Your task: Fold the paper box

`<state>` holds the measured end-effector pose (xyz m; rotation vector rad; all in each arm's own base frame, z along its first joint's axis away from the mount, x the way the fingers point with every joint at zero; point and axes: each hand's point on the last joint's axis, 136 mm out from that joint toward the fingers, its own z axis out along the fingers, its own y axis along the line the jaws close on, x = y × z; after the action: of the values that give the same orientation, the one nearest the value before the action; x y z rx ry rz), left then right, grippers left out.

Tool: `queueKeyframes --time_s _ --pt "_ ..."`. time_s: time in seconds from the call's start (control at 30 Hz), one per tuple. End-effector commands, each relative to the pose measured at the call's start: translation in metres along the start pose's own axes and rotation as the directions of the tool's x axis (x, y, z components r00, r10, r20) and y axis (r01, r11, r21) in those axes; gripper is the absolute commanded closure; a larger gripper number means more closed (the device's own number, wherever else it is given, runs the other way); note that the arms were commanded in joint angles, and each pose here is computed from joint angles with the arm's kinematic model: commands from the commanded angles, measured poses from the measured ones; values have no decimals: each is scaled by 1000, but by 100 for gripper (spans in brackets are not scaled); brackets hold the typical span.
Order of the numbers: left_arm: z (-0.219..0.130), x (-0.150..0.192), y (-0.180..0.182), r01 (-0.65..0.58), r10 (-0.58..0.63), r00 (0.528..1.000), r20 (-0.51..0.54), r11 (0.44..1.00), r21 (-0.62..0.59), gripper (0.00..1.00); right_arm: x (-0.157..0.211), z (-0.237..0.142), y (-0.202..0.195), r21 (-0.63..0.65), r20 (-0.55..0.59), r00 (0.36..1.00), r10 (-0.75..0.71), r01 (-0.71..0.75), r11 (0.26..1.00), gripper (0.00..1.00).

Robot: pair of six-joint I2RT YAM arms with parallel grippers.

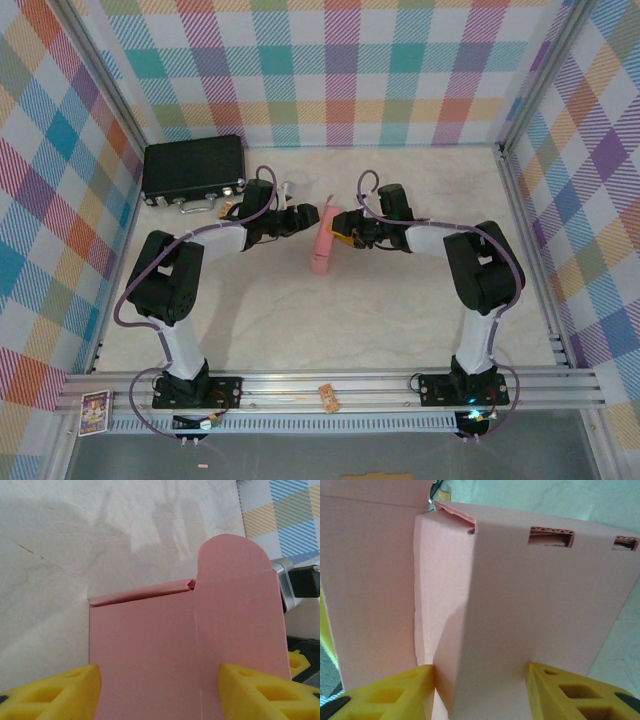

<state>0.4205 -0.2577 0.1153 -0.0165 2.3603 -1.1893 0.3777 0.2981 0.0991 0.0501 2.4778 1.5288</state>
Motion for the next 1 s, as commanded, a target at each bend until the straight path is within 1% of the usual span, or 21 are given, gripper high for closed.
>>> queueKeyframes --time_s 0.0,0.17,0.43,0.53,0.63,0.67,0.77,0.9,0.97 --pt "2 6 1 6 -5 999 -38 1000 21 37 7 7 -27 106 -4 999 55 -54 993 50" --pt "3 10 -5 -8 10 998 -61 999 37 37 8 7 -36 170 6 998 69 -69 983 53" --pt "3 17 -3 -9 10 995 -95 1000 19 39 9 5 -40 206 37 996 86 -92 974 54" --pt "-2 14 -7 -23 23 996 -87 1000 9 39 9 4 -35 187 46 996 77 -84 979 54" --pt "-15 8 -15 -63 62 996 -59 998 -12 38 8 -3 -25 174 62 997 49 -60 983 52" --pt "-21 6 -17 -78 76 996 -48 996 -31 37 7 -6 -22 180 70 997 39 -51 982 49" --pt "-42 1 -21 -131 130 991 -12 986 -105 35 5 -18 -17 230 88 996 -5 -15 973 46" --pt "-71 6 -34 -213 221 975 19 957 -195 31 4 -35 -14 290 101 993 -54 23 957 42" --pt "-80 13 -45 -252 263 964 27 944 -215 27 1 -42 -15 316 107 992 -67 30 948 42"
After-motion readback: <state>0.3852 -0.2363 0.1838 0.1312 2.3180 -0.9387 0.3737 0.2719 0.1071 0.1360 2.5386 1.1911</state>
